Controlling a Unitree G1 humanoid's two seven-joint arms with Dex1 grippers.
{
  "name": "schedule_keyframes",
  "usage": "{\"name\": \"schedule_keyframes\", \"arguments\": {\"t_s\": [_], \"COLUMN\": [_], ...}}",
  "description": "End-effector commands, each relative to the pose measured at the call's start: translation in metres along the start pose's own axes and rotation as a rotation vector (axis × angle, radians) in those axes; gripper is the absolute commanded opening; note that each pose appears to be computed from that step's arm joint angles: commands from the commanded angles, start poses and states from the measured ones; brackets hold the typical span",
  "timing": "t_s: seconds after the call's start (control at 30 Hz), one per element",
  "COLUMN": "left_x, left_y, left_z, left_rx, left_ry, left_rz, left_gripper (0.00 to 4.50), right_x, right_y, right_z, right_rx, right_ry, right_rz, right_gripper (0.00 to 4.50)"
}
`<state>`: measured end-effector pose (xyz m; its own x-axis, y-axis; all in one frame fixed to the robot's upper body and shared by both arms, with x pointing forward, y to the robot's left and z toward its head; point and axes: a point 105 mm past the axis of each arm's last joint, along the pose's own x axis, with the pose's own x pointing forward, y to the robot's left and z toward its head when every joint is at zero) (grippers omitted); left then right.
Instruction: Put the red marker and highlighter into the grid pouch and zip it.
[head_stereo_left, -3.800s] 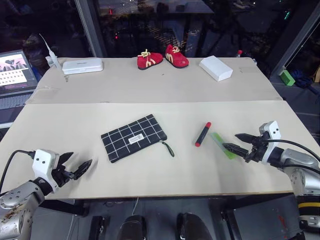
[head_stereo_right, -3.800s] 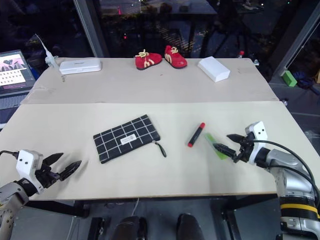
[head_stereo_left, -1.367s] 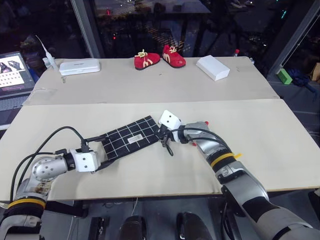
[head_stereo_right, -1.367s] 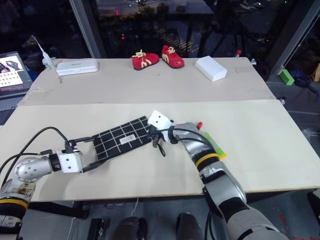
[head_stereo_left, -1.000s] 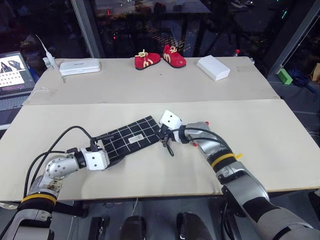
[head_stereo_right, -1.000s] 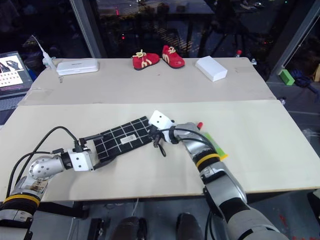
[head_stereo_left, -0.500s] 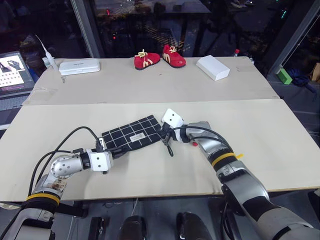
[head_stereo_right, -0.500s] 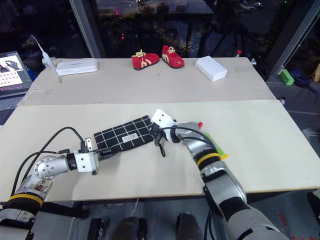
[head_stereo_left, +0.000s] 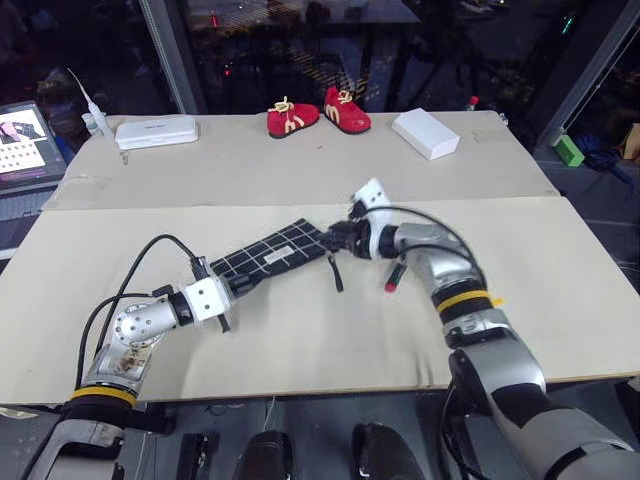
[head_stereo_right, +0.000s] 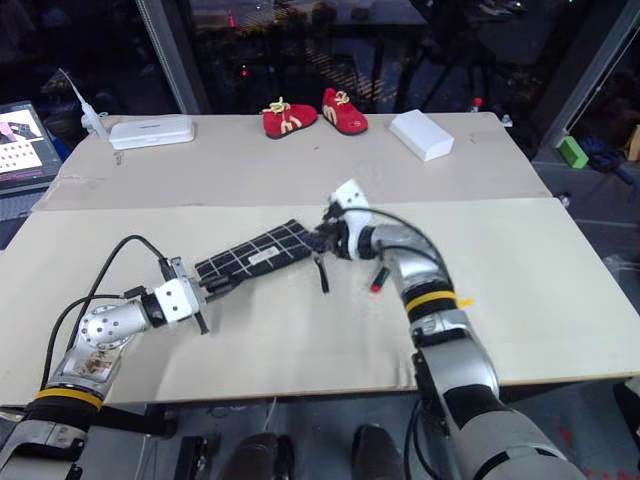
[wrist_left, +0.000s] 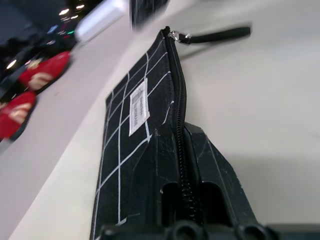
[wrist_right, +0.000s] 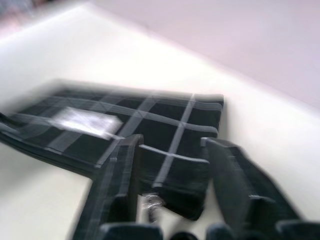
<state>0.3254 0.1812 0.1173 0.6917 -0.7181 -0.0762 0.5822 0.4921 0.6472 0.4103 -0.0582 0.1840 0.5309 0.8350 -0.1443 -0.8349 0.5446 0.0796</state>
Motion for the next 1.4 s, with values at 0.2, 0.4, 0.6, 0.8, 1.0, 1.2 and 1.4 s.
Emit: {"name": "schedule_keyframes", "arguments": {"t_s": [0.2,0.4,0.6,0.8,1.0,1.2,1.4], "left_x": [0.002,0.004,0.003,0.007,0.01,0.012,0.013], "left_y": [0.015,0.01,0.007,0.007,0.007,0.005,0.005], "left_z": [0.014,0.015,0.014,0.016,0.019,0.02,0.021], "left_rx": [-0.056,-0.076,-0.086,-0.095,-0.1,-0.105,-0.107], "left_ry": [-0.026,-0.033,-0.032,-0.046,-0.06,-0.068,-0.069], "left_rz": [0.13,0.132,0.128,0.135,0.139,0.141,0.143], "left_gripper": [0.0,0.0,0.0,0.0,0.0,0.0,0.0], "right_x": [-0.021,-0.001,0.013,0.025,0.033,0.031,0.033], "right_y": [0.022,0.013,0.005,0.001,-0.005,-0.007,0.006], "right_z": [0.002,-0.026,-0.026,-0.038,-0.045,-0.043,-0.03], "right_rx": [-0.009,-0.03,-0.017,-0.026,-0.033,-0.048,-0.085], "right_ry": [0.025,0.08,0.063,0.093,0.111,0.096,0.067], "right_rz": [0.006,-0.119,-0.14,-0.14,-0.159,-0.152,-0.058], "right_gripper": [2.47,2.47,2.47,2.47,2.47,1.46,0.02]}}
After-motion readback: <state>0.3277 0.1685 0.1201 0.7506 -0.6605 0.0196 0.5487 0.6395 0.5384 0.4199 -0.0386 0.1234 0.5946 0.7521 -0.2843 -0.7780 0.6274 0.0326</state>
